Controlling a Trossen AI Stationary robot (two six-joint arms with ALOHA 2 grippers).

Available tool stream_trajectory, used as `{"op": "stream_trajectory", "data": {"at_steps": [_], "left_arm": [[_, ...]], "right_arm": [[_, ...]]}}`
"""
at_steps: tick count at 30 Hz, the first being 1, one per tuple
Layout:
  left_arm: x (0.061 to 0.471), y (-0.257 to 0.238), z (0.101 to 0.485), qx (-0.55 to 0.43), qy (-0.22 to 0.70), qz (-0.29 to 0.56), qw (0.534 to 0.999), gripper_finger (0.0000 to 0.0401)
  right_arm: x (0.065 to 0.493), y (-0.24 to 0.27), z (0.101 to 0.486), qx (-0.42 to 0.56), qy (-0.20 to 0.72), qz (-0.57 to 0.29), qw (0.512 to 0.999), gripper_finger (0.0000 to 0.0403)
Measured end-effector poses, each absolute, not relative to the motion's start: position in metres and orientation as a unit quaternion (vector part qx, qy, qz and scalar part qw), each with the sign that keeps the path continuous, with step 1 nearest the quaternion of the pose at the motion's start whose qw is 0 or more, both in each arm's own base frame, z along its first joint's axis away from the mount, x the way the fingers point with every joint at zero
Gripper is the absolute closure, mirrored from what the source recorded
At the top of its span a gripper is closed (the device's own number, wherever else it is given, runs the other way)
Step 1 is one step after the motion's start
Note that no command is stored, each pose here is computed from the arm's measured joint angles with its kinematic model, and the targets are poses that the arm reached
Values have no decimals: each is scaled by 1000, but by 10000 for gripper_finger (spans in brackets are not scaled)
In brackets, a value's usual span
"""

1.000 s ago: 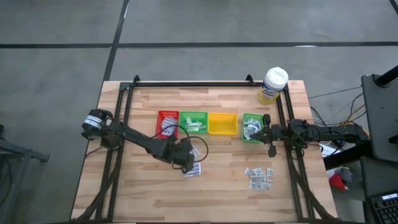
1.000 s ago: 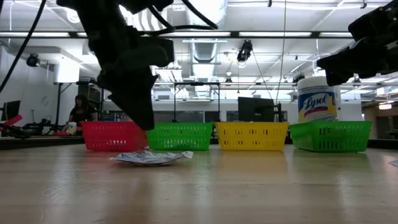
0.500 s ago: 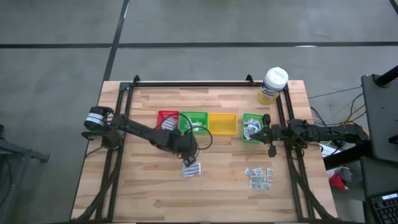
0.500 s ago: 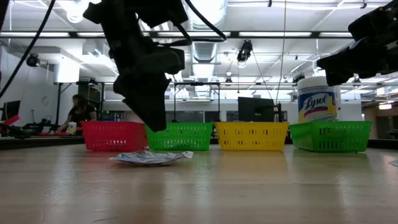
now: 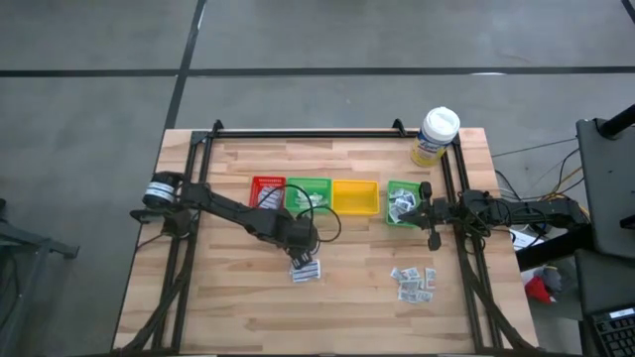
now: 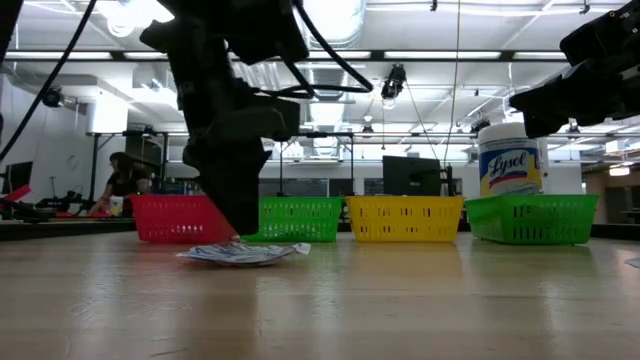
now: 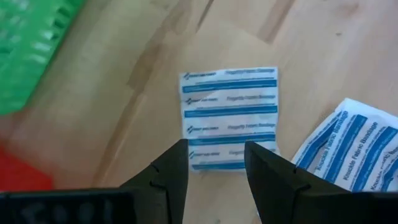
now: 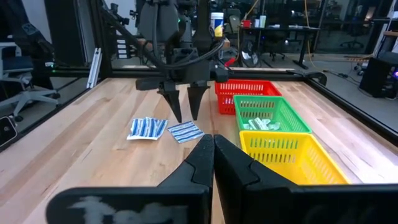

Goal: Pick & Place First Aid Supplies
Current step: Put the blue bandage into the red bin

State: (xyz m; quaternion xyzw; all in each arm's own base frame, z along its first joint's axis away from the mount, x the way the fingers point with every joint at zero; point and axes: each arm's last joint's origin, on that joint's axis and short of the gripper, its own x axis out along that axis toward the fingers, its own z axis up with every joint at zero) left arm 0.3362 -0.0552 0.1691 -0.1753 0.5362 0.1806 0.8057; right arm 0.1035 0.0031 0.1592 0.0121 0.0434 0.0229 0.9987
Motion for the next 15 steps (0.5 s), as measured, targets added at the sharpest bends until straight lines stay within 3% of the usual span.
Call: {"op": "stream_trajectory", "data": {"at_steps": [15], "left_arm": [[348,-52,187,-129,558,204,794,252]], "right_arm": [[104,3,159,12,44,23,999,394]]}}
